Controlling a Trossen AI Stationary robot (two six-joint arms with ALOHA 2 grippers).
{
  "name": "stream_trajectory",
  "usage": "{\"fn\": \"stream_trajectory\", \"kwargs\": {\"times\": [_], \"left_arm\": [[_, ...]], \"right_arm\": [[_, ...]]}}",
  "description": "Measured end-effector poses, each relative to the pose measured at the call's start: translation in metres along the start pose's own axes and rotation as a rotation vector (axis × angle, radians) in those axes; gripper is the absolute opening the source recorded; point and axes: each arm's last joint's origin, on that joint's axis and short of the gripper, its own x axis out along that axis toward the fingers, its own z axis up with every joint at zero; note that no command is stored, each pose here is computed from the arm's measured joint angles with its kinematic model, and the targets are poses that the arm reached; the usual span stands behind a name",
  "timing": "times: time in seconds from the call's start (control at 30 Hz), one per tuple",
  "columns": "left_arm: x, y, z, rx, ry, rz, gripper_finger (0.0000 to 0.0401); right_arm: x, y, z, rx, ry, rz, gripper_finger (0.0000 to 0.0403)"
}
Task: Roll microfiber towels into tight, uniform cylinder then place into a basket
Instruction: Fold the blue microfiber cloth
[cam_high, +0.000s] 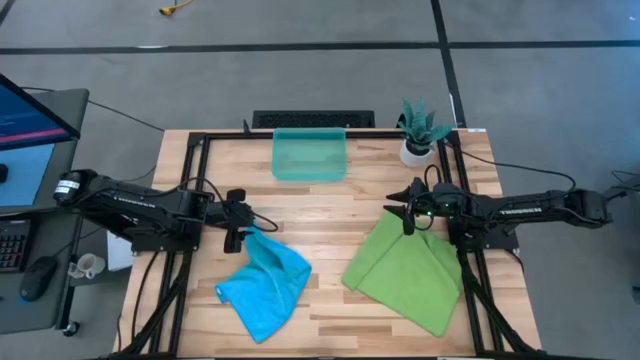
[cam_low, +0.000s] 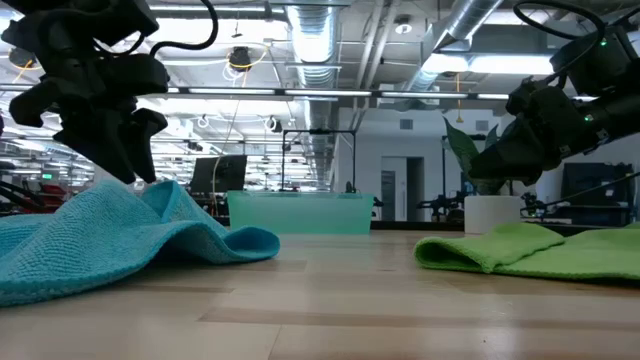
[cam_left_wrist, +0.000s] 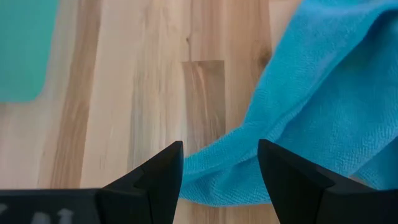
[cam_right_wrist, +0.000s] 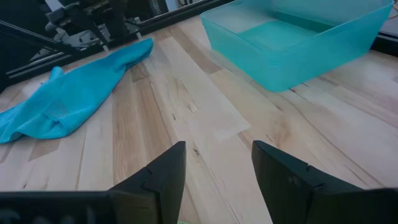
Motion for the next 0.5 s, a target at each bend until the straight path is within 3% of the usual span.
{"fn": "stream_trajectory", "kwargs": {"times": [0.27,0.5], "left_arm": [[-0.029,0.005,0.029,0.020,-0.014,0.029,0.0200],[-0.046,0.008,0.037,0.001,0.024,0.065,0.0200]], "right_arm": [[0.000,0.000,0.000,0.000,-0.001,0.000,0.0207],[0.000,0.000,0.000,0.000,0.000,0.000,0.0207]]}}
